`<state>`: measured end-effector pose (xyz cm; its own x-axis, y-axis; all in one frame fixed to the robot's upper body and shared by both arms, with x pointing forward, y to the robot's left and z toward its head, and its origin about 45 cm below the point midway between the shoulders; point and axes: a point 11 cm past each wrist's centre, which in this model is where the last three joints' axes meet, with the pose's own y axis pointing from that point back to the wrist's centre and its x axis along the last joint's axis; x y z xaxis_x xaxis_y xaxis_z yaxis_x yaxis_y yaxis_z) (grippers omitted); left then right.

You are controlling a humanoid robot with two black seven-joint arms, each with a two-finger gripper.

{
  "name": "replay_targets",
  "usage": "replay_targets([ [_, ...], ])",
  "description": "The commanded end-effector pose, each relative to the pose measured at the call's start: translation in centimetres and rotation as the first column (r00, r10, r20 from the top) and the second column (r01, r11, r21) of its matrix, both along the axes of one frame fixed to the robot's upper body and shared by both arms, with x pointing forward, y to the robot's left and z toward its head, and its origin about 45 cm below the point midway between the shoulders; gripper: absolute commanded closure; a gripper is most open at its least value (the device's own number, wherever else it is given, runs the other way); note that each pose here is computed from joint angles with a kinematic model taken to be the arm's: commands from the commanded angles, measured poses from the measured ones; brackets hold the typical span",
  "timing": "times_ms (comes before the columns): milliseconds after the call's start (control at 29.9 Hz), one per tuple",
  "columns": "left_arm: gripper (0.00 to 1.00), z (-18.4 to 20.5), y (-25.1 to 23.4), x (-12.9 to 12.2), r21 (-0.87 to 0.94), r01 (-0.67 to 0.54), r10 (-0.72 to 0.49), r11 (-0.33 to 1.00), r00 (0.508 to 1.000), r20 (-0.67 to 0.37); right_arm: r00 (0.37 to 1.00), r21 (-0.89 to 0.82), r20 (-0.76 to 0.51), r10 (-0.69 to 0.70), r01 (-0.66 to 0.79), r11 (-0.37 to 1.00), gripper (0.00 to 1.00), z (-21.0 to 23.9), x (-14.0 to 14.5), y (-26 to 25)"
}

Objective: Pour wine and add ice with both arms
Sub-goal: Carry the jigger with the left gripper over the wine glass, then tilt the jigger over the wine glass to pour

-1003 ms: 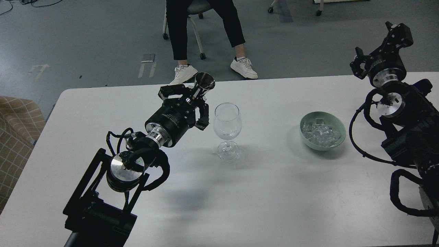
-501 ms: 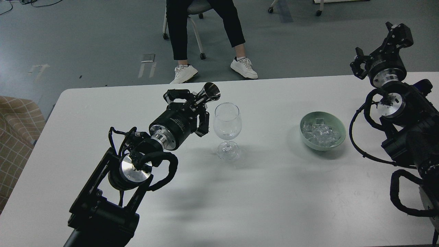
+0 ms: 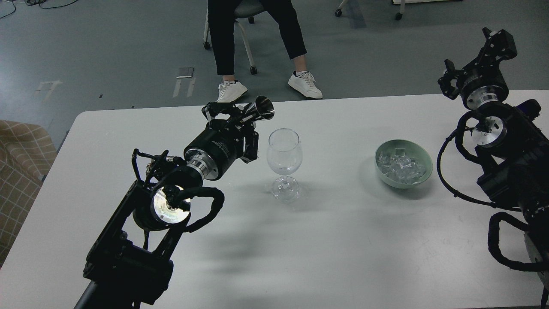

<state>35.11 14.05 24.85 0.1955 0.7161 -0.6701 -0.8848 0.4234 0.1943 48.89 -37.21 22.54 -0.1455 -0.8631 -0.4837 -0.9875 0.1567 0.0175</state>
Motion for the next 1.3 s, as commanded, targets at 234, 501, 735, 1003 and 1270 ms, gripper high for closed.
replay_targets([
  [234,0.93,0.4,0.0,0.0,0.111,0.029,-0.038,0.993,0.996,0.080,1.000,-0.002,0.000,-0.002,0.002,1.000,0.00,0.0,0.0,-0.1],
  [501,0.93,0.3,-0.3,-0.3,0.245,0.049,-0.088,0.968,0.984,0.154,1.000,0.000,0.002,0.001,-0.001,1.000,0.00,0.1,0.0,0.0],
  [735,0.93,1.6,-0.5,0.4,0.278,0.052,-0.110,0.959,0.974,0.197,1.000,-0.001,0.002,0.000,0.000,1.000,0.00,0.1,0.0,-0.1],
  [1003,0.93,3.1,-0.1,1.1,0.333,0.044,-0.132,0.942,0.960,0.247,1.000,-0.001,0.002,0.000,0.000,1.000,0.00,0.1,0.0,-0.1],
  [1270,0.93,4.2,-0.2,1.1,0.445,0.063,-0.225,0.894,0.920,0.322,1.000,-0.001,0.001,-0.001,0.001,1.000,0.00,0.0,0.0,-0.1],
])
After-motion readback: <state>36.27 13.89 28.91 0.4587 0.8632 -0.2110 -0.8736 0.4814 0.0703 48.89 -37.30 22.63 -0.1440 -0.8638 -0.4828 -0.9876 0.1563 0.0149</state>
